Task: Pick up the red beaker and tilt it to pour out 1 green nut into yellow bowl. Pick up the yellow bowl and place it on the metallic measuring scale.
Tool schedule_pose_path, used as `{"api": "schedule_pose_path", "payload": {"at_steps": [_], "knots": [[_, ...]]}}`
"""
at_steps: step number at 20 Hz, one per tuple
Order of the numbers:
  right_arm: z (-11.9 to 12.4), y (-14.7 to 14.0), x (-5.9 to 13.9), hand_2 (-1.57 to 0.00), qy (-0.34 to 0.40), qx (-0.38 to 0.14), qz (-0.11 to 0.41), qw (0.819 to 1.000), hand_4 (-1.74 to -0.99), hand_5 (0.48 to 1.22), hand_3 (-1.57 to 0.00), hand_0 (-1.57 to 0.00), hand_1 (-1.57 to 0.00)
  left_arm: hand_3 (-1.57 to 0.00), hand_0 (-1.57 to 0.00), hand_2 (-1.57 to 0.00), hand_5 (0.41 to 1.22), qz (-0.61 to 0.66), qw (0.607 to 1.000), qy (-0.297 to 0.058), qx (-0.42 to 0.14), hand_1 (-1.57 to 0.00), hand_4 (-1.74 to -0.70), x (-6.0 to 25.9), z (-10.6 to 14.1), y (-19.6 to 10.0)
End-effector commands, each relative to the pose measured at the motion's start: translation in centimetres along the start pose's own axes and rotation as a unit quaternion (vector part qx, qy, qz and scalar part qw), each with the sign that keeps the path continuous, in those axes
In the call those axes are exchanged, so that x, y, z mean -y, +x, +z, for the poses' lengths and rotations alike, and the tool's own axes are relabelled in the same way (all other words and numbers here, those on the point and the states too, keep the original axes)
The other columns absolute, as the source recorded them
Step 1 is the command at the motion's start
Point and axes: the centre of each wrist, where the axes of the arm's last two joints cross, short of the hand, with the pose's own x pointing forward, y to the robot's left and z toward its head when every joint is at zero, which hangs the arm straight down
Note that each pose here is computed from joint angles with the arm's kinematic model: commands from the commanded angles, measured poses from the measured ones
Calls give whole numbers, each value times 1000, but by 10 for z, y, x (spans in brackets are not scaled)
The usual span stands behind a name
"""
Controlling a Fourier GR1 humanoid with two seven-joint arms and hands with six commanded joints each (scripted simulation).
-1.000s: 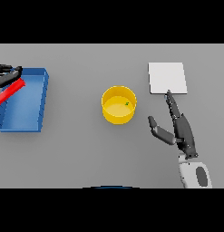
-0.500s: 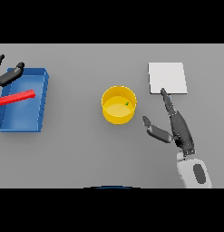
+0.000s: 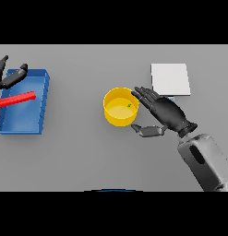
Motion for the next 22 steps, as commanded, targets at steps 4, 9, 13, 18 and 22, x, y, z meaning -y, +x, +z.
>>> {"api": "schedule_pose_path", "payload": {"at_steps": [4,9,13,18,22], "knots": [[-24,4,5,1,75,43,82,993,-1164,641,1,1,1,-1,-1,-1,689,-3,1000,1,1,-1,-808,-3,2,-1],[-50,7,3,1,143,78,136,977,-1156,642,1,1,1,0,0,0,695,-1,1000,0,-3,0,-808,-5,-1,-2],[-71,12,1,1,195,82,155,965,-1161,658,1,1,1,1,1,1,696,-2,1000,-3,-3,1,-808,-4,0,-4],[-88,18,-8,1,252,73,188,947,-1174,674,1,1,1,1,1,1,703,-5,1000,-1,-1,1,-801,-7,0,-7],[-97,14,-17,1,269,59,197,941,-1186,684,-8,1,1,1,1,1,704,-12,1000,1,-5,1,-797,-11,-1,-6]]}}
